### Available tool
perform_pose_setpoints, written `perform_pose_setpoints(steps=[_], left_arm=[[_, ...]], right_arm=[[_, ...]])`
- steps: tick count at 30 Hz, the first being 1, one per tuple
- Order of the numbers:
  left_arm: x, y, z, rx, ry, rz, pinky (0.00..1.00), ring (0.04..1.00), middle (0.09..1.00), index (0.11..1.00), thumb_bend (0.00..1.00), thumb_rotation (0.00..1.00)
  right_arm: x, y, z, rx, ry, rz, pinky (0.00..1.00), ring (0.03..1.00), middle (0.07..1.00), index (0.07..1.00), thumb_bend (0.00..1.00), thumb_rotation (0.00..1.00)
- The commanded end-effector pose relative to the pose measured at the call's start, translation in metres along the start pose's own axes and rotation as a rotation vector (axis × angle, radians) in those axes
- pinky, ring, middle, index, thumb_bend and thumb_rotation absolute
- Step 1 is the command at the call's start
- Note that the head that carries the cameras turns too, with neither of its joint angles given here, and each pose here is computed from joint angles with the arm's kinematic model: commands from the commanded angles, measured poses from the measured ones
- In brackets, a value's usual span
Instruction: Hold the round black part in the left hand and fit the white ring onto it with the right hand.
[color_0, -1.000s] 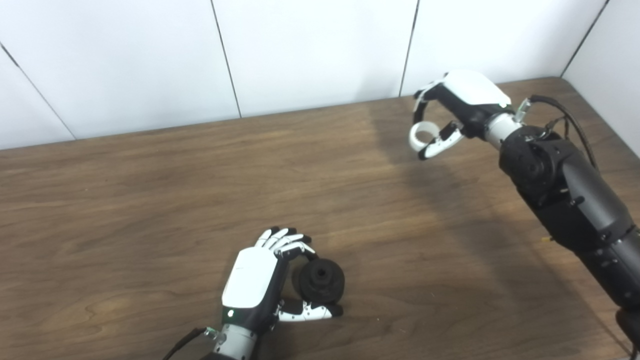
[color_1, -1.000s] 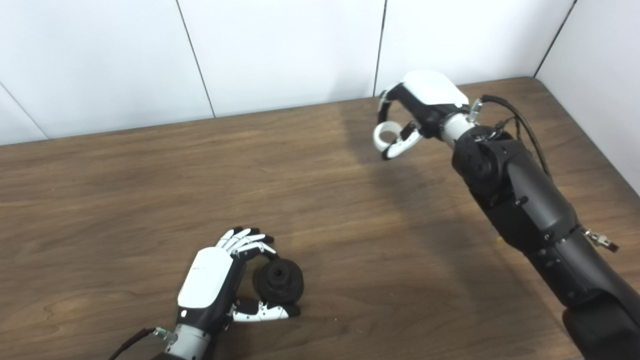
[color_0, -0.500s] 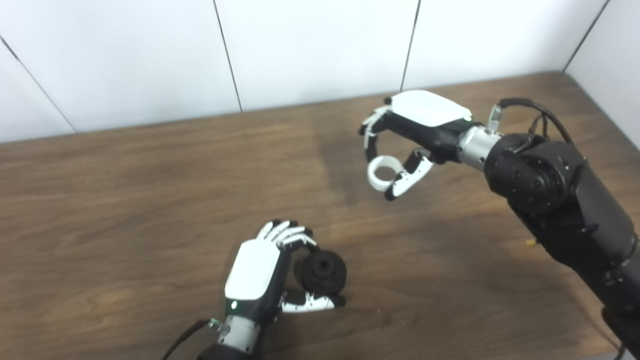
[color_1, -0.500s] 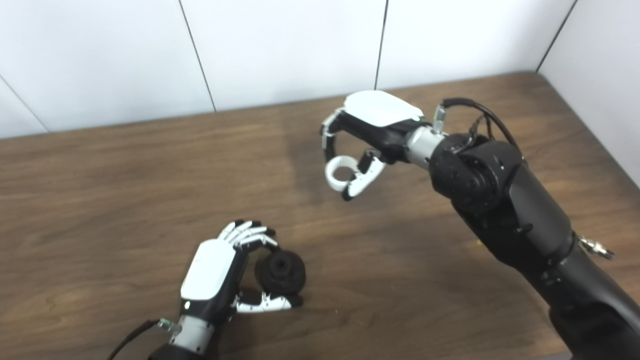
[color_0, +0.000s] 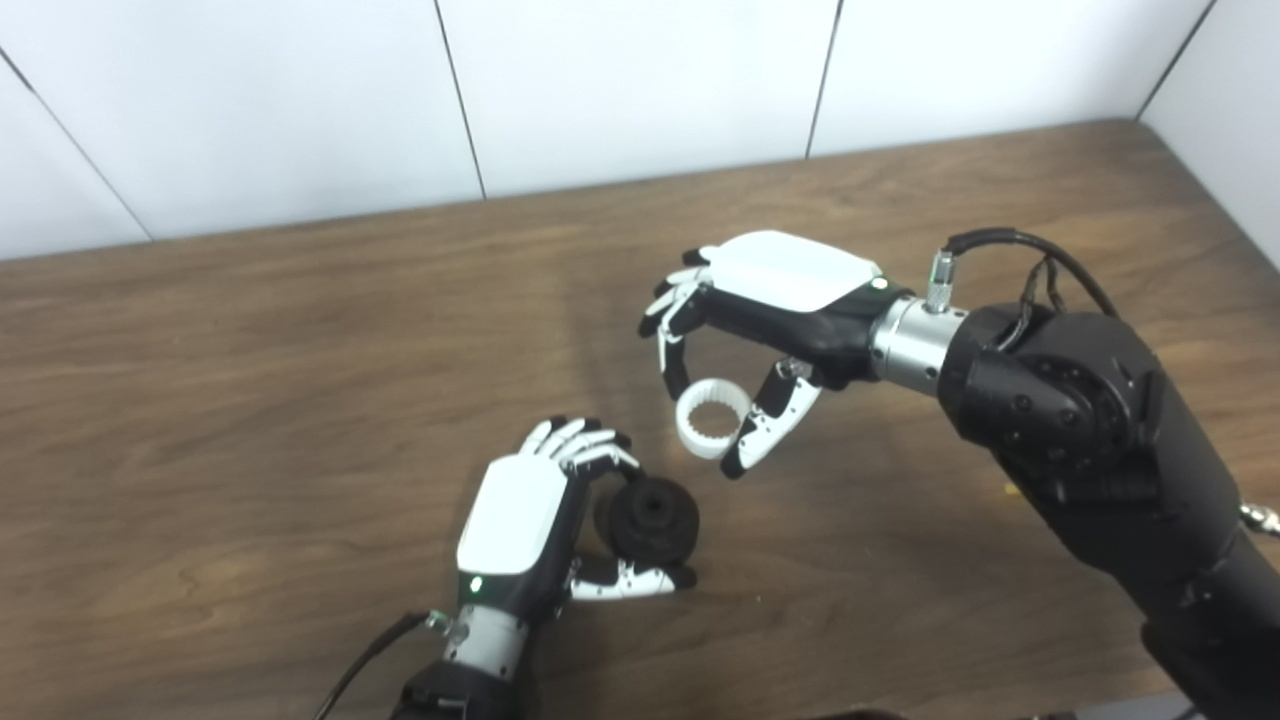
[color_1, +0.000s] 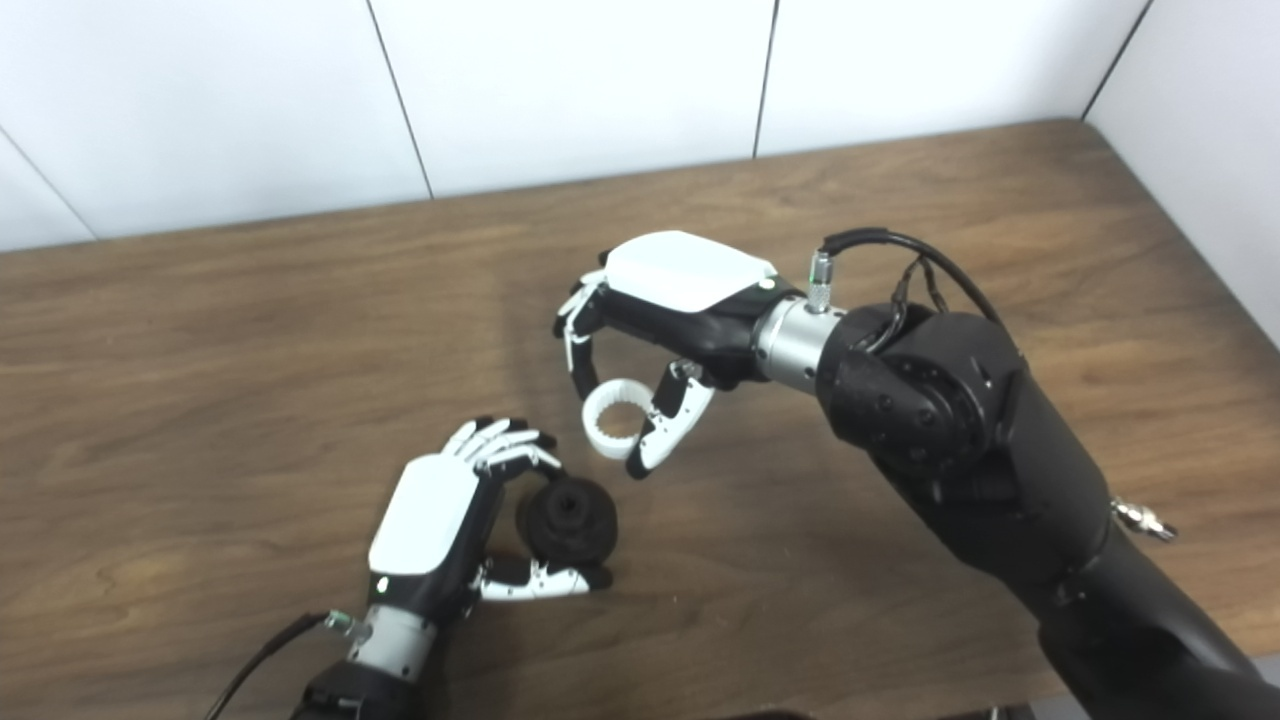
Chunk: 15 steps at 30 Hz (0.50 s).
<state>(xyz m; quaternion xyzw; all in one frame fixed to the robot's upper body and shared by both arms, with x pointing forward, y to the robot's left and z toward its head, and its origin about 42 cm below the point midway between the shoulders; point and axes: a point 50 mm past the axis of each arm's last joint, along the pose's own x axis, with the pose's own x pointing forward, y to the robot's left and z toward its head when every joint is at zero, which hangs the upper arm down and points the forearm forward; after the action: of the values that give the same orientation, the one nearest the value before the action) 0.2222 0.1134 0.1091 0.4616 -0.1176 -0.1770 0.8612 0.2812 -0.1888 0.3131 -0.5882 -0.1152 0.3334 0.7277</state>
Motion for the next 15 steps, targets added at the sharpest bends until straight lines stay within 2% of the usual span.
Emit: perform_pose_setpoints(steps=[1, 7, 15], left_arm=[[-0.009, -0.021, -0.005, 0.004, 0.052, -0.145, 0.93, 0.851, 0.763, 0.484, 0.52, 0.05], [-0.008, -0.021, -0.003, 0.002, 0.054, -0.140, 0.92, 0.845, 0.760, 0.484, 0.52, 0.05], [-0.007, -0.021, -0.001, -0.003, 0.053, -0.143, 0.93, 0.854, 0.766, 0.484, 0.52, 0.05]], right_arm=[[-0.004, -0.005, 0.008, -0.021, -0.021, -0.043, 1.00, 0.923, 0.832, 0.484, 0.52, 0.14], [0.002, 0.013, 0.011, 0.004, -0.041, -0.029, 1.00, 0.928, 0.838, 0.484, 0.52, 0.14], [0.012, 0.028, 0.017, 0.029, -0.055, -0.034, 1.00, 0.934, 0.853, 0.483, 0.52, 0.14]])
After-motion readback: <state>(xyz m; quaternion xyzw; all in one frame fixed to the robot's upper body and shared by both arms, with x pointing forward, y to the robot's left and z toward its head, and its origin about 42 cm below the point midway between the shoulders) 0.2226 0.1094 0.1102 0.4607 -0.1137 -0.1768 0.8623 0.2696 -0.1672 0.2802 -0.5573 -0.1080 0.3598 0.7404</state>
